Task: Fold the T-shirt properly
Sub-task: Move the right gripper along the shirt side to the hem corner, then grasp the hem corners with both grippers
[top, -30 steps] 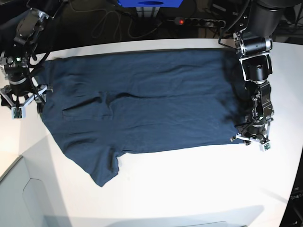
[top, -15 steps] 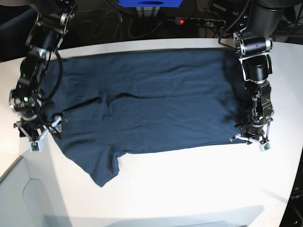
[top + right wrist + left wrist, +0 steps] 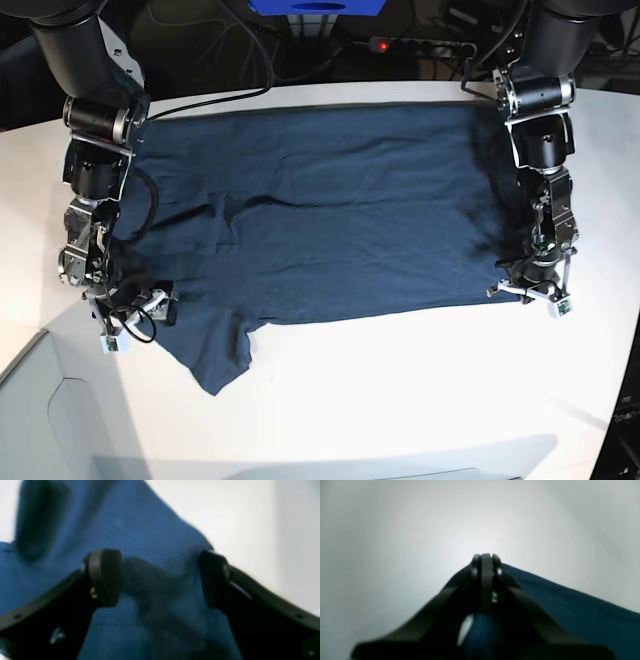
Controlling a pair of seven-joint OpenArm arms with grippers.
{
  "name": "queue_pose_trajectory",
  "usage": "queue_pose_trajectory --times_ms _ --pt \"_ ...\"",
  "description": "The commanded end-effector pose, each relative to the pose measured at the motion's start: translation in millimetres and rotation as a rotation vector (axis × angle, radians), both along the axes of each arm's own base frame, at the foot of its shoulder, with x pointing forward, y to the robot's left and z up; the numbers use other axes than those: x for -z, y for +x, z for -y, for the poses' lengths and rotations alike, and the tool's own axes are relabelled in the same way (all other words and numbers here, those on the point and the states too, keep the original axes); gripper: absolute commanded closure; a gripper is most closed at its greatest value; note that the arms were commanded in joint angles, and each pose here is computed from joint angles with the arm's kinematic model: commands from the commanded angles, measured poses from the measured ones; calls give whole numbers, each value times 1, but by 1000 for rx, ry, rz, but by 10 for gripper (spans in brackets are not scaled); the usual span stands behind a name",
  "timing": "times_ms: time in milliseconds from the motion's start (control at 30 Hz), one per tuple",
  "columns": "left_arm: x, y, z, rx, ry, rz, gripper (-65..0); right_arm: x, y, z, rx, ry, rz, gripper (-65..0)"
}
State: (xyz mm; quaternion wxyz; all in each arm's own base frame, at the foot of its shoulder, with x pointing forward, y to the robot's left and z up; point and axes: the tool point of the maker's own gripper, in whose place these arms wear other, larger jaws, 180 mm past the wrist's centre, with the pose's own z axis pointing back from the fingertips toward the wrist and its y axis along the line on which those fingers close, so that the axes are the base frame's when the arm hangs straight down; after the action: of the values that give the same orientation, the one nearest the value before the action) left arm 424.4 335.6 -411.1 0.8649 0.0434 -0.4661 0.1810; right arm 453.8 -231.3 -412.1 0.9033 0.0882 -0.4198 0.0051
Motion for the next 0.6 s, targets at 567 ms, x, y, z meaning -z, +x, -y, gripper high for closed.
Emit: queue_pose_trajectory --times_ms 567 --pt "-11 7 -5 -3 11 19 0 -11 14 29 86 32 149 -463"
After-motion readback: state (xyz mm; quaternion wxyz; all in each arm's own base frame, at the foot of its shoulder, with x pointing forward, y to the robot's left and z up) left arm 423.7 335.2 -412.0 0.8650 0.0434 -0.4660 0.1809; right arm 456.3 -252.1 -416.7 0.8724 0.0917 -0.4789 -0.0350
